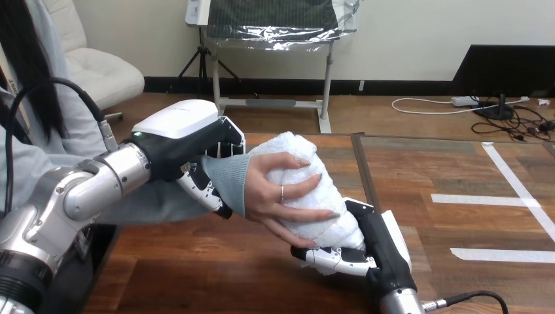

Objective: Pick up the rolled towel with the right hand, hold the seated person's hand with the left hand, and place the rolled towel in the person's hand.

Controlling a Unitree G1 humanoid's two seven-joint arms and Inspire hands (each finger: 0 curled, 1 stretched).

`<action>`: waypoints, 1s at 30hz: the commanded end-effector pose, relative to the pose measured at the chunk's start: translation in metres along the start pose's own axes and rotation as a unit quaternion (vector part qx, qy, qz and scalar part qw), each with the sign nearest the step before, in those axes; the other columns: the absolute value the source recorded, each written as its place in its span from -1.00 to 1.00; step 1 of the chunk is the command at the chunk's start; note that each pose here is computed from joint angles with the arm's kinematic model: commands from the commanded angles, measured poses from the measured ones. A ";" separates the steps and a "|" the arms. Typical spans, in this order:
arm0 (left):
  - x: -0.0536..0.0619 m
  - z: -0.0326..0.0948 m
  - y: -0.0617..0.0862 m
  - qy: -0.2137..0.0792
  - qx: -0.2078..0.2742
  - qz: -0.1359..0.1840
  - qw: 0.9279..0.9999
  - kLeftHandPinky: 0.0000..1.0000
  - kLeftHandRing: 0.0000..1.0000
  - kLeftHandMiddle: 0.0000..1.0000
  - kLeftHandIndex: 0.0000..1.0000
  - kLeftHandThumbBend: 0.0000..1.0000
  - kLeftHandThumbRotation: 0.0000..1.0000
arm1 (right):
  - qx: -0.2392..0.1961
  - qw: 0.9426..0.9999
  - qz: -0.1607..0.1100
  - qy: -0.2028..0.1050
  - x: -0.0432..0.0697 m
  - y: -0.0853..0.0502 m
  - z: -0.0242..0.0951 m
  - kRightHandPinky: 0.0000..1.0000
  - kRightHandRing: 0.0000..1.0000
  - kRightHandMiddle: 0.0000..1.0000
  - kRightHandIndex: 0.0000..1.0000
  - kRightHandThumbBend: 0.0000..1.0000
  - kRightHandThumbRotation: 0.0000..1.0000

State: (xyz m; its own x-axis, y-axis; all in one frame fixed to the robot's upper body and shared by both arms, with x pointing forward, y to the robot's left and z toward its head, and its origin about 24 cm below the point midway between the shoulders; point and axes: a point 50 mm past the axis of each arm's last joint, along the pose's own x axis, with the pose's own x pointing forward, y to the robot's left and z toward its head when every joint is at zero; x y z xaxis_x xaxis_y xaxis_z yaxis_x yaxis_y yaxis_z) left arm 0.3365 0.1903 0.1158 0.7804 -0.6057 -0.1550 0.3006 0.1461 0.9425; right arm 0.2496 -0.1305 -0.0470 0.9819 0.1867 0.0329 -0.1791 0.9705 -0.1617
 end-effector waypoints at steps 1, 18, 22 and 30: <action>0.013 0.026 0.034 -0.062 0.010 0.073 0.995 -0.43 -0.32 -0.19 -0.20 0.68 -1.00 | 0.001 0.994 0.052 -0.092 0.020 0.021 0.030 -0.42 -0.27 -0.08 -0.09 0.50 -1.00; 0.012 0.024 0.030 -0.060 0.019 0.072 0.995 -0.43 -0.32 -0.19 -0.20 0.68 -1.00 | -0.007 0.995 0.043 -0.089 0.023 0.015 0.031 -0.40 -0.27 -0.08 -0.09 0.50 -1.00; 0.012 0.024 0.030 -0.059 0.020 0.071 0.996 -0.43 -0.31 -0.18 -0.19 0.70 -1.00 | -0.009 0.995 0.039 -0.087 0.023 0.014 0.030 -0.38 -0.26 -0.08 -0.08 0.50 -1.00; 0.011 0.024 0.029 -0.057 0.026 0.071 0.996 -0.40 -0.27 -0.14 -0.15 0.72 -1.00 | -0.021 0.996 0.030 -0.084 0.023 0.012 0.030 -0.32 -0.22 -0.07 -0.06 0.52 -1.00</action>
State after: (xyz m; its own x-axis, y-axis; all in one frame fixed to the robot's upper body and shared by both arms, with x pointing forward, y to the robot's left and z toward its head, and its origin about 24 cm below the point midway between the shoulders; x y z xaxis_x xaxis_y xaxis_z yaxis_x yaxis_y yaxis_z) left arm 0.3355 0.1899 0.1160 0.7730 -0.6156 -0.1531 0.2951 0.1353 0.9458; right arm 0.2499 -0.1313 -0.0464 0.9848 0.1689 0.0399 -0.1595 0.9715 -0.1753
